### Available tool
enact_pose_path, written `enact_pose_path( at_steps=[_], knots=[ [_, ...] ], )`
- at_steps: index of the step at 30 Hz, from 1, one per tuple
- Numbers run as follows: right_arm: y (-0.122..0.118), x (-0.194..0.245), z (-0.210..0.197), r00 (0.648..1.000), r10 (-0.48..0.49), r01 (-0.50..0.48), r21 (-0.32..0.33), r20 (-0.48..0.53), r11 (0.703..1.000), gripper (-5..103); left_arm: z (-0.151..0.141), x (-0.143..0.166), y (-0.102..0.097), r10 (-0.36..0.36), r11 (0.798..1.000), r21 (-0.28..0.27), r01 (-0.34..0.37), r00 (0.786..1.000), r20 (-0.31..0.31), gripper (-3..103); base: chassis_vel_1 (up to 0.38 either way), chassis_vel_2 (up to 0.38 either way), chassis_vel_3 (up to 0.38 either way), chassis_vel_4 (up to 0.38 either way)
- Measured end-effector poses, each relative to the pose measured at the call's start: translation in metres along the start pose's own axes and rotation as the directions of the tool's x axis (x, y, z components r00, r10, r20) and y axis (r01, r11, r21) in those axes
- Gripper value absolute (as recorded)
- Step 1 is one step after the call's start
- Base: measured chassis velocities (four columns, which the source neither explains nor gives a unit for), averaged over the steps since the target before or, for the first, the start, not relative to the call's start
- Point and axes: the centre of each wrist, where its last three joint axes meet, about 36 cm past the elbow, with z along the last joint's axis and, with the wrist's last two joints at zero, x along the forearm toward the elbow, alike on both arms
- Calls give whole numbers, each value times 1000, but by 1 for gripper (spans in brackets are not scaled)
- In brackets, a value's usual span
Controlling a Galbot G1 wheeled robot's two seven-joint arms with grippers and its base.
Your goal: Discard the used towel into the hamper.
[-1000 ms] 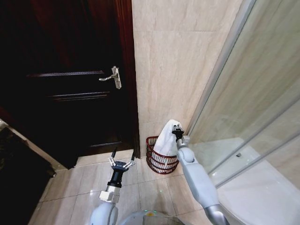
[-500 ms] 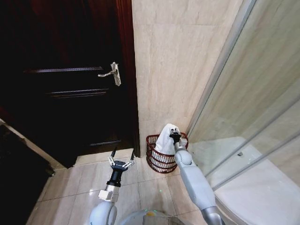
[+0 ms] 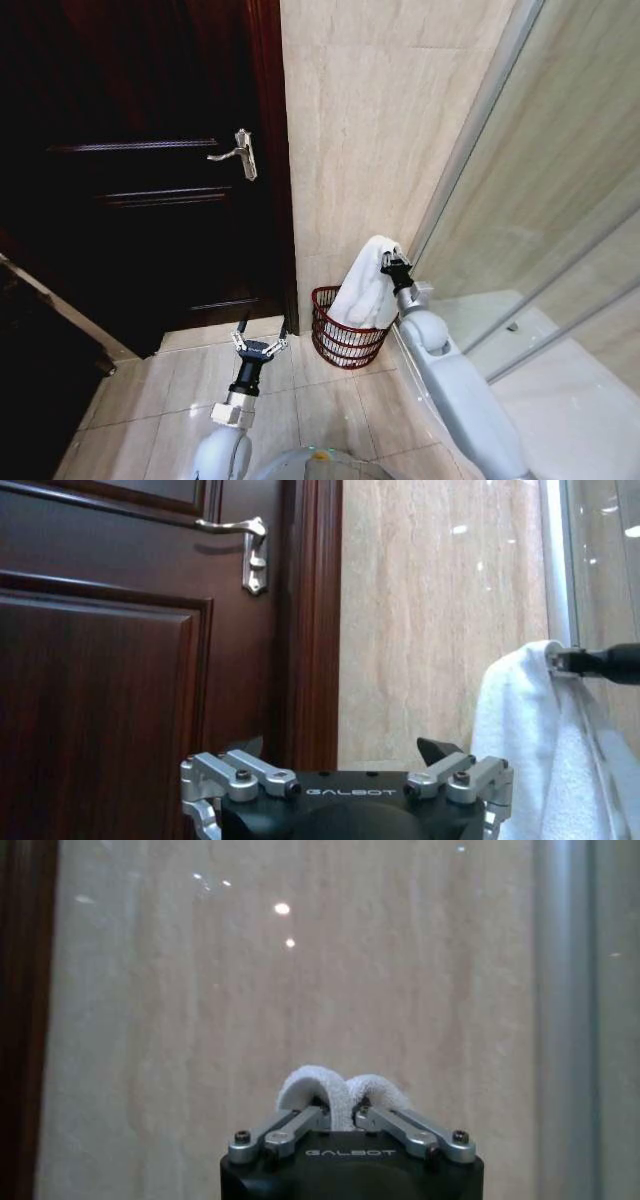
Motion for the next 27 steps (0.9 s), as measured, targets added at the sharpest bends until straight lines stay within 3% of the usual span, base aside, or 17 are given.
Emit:
enact_pose_path(
  at_steps=[4, 10, 14, 24, 27],
  knots=[
    [4, -9, 19, 999, -9, 9, 0, -40, 1000, 7, 0, 2, 1, -3, 1000, 0, 3, 1000, 3, 100, 0, 0, 0, 0],
    [22, -10, 81, 988, 15, -20, -32, -152, 999, 7, -1, 3, 5, -8, 1000, 3, 8, 1000, 9, 100, 0, 0, 0, 0],
    [20, 0, 113, 975, 44, -53, -39, -216, 998, 7, -3, 2, 5, -6, 1000, 4, 6, 1000, 13, 100, 0, 0, 0, 0],
    [4, 7, 126, 948, 98, -108, -16, -304, 994, 7, -2, 0, 4, -2, 1000, 7, 2, 1000, 3, 100, 0, 0, 0, 0],
    [-1, 9, 112, 924, 88, -118, -58, -371, 991, 7, 0, 1, 4, -3, 1000, 9, 3, 1000, -3, 100, 0, 0, 0, 0]
  ],
)
